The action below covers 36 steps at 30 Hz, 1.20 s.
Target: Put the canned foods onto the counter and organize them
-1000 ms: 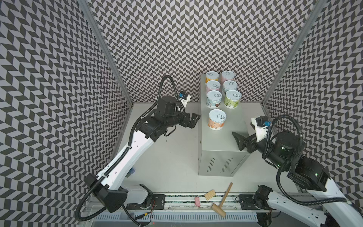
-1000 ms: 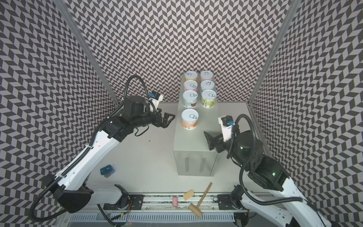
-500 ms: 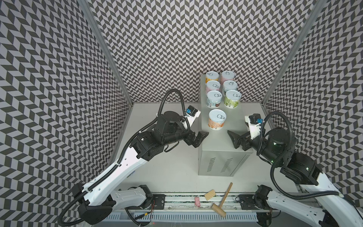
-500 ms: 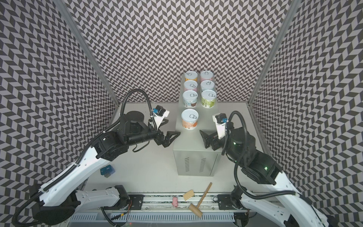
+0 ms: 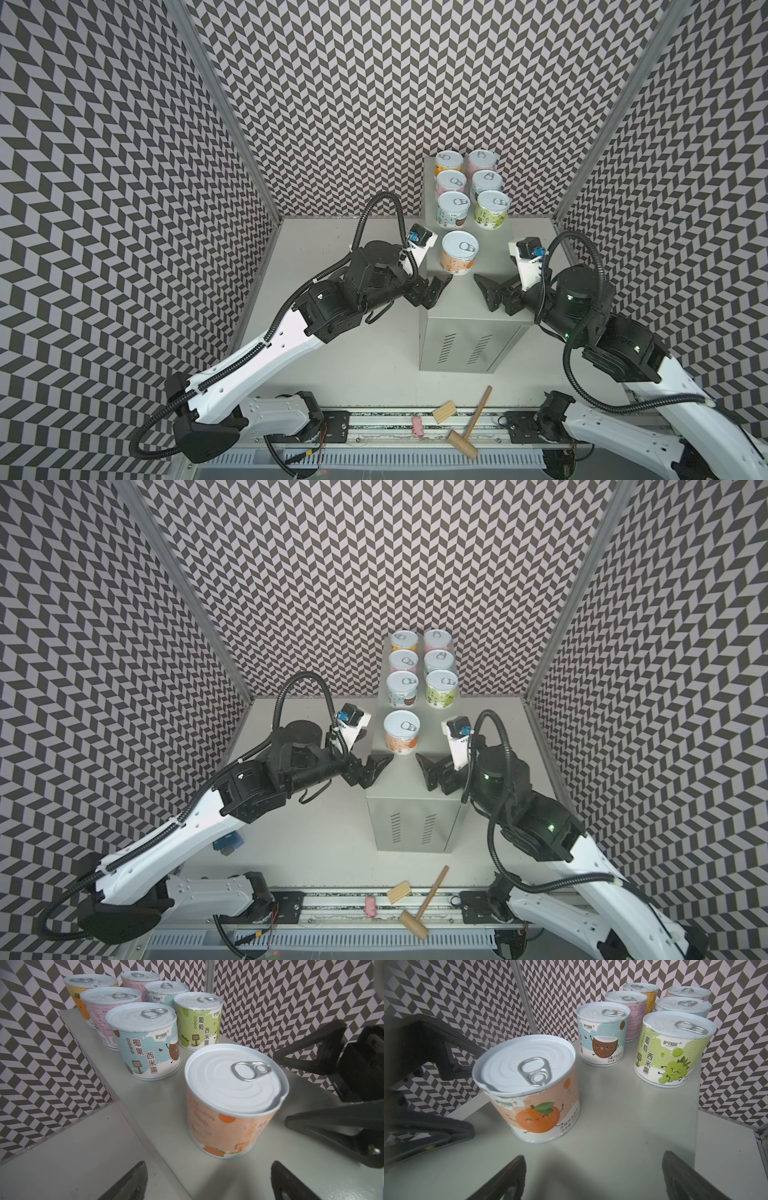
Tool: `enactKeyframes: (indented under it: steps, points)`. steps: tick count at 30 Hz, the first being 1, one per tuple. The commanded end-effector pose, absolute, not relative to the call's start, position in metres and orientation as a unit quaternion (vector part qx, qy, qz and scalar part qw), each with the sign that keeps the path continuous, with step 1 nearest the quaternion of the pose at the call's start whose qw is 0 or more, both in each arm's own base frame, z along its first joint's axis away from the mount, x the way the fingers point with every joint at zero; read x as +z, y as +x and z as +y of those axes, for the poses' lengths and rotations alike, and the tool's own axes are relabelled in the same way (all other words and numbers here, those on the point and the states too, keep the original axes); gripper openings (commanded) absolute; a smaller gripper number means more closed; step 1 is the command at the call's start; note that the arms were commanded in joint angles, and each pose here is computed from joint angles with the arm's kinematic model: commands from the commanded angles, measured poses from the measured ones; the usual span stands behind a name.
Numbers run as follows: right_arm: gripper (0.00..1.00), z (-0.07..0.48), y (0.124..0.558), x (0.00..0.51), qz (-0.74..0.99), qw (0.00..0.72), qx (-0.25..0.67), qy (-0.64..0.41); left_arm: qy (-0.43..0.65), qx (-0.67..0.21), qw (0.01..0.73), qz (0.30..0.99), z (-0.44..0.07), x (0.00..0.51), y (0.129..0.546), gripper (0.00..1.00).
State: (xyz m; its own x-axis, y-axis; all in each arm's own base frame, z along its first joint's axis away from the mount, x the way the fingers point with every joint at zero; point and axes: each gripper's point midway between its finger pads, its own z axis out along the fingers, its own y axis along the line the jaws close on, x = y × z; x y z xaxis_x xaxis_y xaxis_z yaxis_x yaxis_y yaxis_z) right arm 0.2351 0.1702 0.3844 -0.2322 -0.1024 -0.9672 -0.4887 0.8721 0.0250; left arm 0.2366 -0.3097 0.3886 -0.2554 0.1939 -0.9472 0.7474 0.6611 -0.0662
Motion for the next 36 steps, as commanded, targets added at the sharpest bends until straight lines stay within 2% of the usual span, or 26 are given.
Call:
enactKeyframes:
  steps: [1, 5, 15, 23, 36]
  points:
    - [0.99, 0.175, 0.236, 0.407, 0.743, 0.615, 0.193, -0.18, 0.31, -0.262, 0.544, 0.734, -0.315, 0.4, 0.244, 0.88]
    - [0.99, 0.178, 0.233, 0.411, 0.734, 0.62, 0.206, -0.185, 0.318, -0.268, 0.548, 0.726, -0.32, 0.403, 0.243, 0.88]
    - [0.81, 0.191, 0.238, 0.407, 0.731, 0.616, 0.215, -0.201, 0.327, -0.266, 0.561, 0.713, -0.327, 0.41, 0.248, 0.84]
    - [0.77, 0.201, 0.246, 0.404, 0.727, 0.618, 0.222, -0.199, 0.326, -0.245, 0.574, 0.71, -0.33, 0.413, 0.259, 0.79]
    - [0.74, 0.2, 0.268, 0.394, 0.735, 0.629, 0.184, -0.175, 0.308, -0.232, 0.583, 0.715, -0.325, 0.414, 0.282, 0.79]
